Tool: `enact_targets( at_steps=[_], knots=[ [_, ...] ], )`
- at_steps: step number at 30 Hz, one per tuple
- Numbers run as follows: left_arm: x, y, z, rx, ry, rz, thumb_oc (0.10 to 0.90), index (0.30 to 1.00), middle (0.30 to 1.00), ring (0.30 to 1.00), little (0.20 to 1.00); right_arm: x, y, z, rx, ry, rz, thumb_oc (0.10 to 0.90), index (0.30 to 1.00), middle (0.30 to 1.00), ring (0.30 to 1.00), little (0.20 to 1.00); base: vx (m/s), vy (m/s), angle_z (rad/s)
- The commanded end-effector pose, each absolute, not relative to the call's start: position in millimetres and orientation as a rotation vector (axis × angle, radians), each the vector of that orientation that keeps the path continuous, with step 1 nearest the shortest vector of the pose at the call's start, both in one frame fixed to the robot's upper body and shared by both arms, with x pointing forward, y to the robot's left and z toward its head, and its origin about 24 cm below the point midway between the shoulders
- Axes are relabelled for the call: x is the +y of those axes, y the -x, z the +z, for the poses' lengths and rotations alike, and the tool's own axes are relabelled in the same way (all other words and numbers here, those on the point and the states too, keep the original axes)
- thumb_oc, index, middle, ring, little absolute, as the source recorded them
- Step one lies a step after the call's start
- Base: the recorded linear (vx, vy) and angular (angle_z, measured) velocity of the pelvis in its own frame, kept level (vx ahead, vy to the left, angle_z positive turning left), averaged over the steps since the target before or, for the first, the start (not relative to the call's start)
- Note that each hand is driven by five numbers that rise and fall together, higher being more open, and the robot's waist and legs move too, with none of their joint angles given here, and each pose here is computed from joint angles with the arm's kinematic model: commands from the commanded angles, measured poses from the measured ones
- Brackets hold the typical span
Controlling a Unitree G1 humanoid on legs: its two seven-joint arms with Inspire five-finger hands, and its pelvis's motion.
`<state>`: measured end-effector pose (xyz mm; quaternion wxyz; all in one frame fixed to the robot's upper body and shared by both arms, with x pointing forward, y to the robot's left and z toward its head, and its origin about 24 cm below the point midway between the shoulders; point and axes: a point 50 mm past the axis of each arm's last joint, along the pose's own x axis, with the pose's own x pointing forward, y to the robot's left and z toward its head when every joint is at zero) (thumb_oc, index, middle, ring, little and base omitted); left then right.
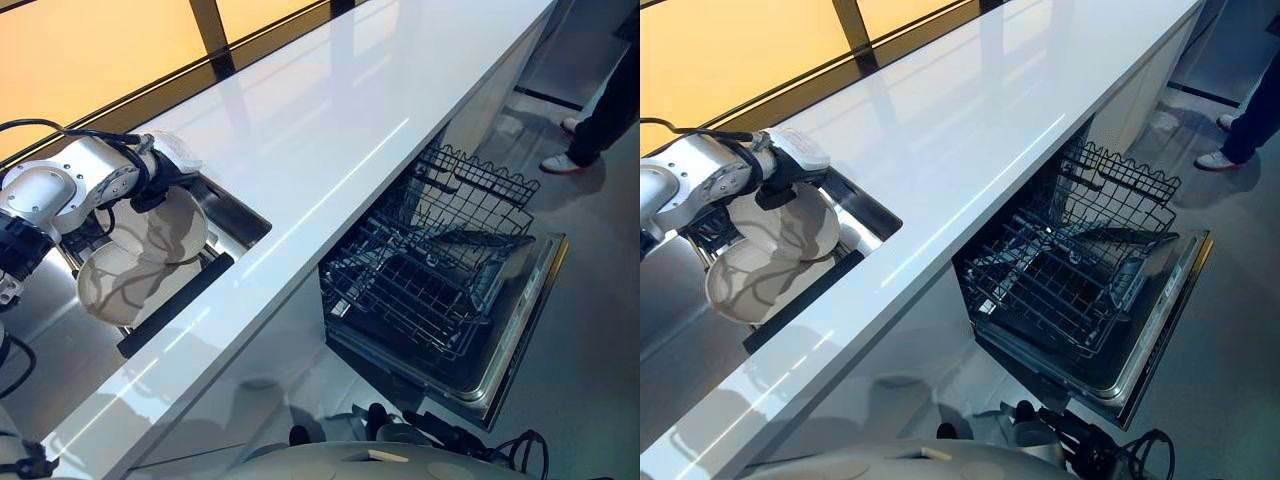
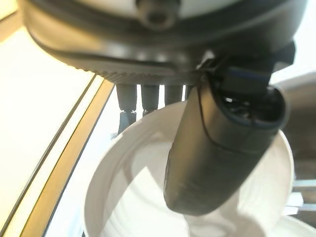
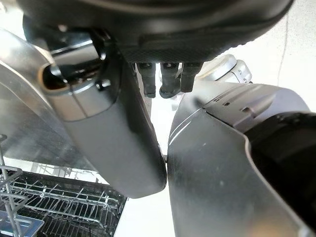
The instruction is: Pick up plates and place into dishwasher.
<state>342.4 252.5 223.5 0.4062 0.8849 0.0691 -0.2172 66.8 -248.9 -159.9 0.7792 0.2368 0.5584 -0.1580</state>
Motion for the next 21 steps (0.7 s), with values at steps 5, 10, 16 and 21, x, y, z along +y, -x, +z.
enact_targets(
  at_steps=[5, 10, 16, 21],
  knots=[
    [271.1, -326.4, 340.1, -0.269, -1.945, 0.056, 0.100, 0.300, 0.300, 0.300, 0.200, -253.6, -71.3, -157.4, 1.149, -0.562, -0.357, 0.800, 0.900, 0.900, 0.900, 0.900, -0.04, -0.011, 0.04],
    [283.6, -313.7, 346.5, -0.398, -1.746, 0.147, 0.100, 0.300, 0.300, 0.300, 0.200, -241.3, -88.0, -153.7, 1.039, -0.694, -0.300, 0.800, 0.900, 0.900, 0.900, 0.900, -0.05, -0.007, 0.03],
    [302.5, -297.5, 348.8, -0.498, -1.564, 0.234, 0.100, 0.300, 0.300, 0.300, 0.200, -216.1, -109.0, -145.2, 0.856, -0.963, -0.274, 0.800, 0.900, 0.900, 0.900, 0.900, -0.05, -0.013, -0.02],
    [312.7, -289.7, 341.3, -0.529, -1.498, 0.262, 0.100, 0.300, 0.300, 0.300, 0.200, -189.9, -133.4, -127.6, 0.712, -1.095, -0.154, 0.800, 0.900, 0.900, 0.900, 0.900, -0.07, 0.014, 0.00]
  ],
)
